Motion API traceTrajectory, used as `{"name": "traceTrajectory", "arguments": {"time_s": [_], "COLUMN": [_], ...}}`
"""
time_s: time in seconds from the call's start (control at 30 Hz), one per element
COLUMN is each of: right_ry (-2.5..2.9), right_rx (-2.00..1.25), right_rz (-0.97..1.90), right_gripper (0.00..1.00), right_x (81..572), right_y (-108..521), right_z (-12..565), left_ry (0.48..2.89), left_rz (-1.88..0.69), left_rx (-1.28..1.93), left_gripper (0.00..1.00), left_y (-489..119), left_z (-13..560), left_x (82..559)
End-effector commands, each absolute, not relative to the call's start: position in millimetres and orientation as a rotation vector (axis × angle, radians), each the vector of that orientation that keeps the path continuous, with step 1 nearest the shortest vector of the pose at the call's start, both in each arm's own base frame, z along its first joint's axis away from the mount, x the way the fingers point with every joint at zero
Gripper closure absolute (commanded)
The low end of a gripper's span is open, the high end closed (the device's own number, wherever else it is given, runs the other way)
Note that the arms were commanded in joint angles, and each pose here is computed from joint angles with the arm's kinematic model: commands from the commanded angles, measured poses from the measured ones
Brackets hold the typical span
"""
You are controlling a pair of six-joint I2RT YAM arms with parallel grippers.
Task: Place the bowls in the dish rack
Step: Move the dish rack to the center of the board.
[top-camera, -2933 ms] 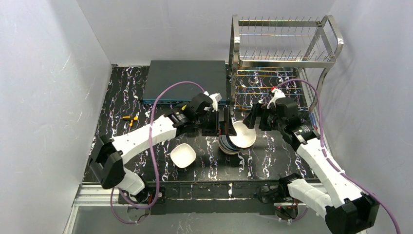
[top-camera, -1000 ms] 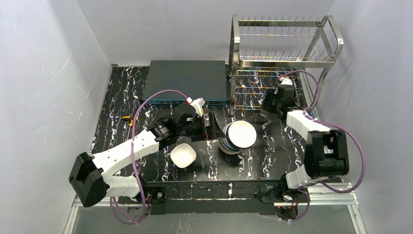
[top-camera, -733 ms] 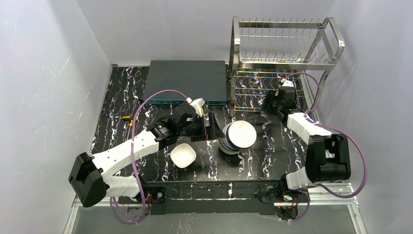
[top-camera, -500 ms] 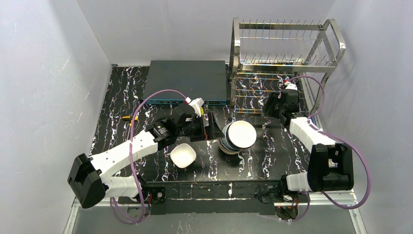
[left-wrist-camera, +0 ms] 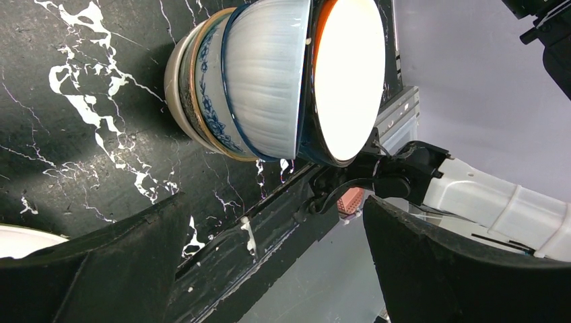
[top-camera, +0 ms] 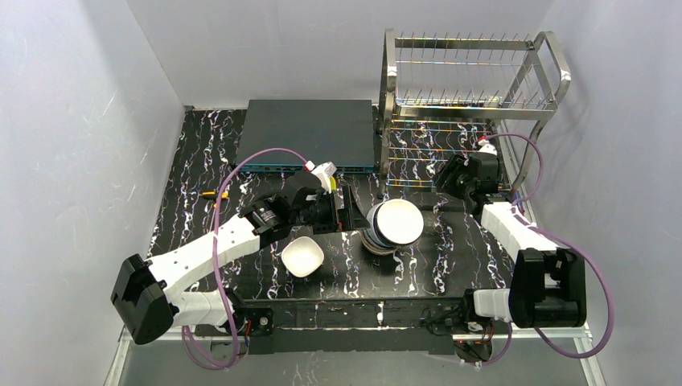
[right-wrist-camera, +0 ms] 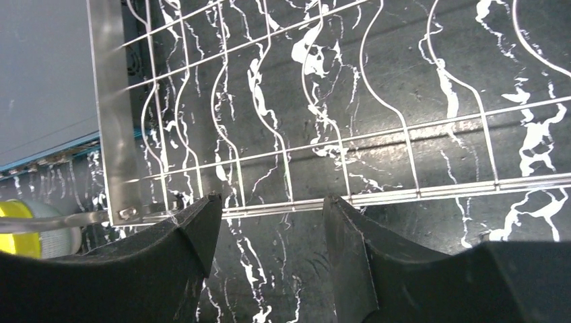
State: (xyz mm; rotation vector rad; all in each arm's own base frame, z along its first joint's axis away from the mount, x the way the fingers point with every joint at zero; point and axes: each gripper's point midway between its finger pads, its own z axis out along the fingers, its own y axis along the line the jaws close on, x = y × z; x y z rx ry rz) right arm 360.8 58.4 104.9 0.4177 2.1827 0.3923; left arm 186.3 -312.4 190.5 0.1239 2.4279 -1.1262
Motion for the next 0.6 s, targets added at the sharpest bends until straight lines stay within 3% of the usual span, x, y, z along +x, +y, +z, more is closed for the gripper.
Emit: {"name": "traceTrajectory", "arguments": {"time_s": [0.0,0.37,0.57], "right_ry": [2.575,2.587,2.445], "right_rx": [0.574,0.564,0.556], "right_rz": [0.448,0.524,0.492], "right_gripper": [0.34,0.33,0.19], "right_x": [267,242,257], "right_y": [72,80,72], "right_z": [31,41,69], "left_ry": [2.393,2.429,2.427], "left_rz": [-1.126,-1.110,-1.107], "left_rx": [0.144,0.154,0.156], "left_gripper": [0.02,0.02,0.02], "left_y": [-308,-309,-310], "left_z": [204,203,204], "left_x": [185,184,187]}}
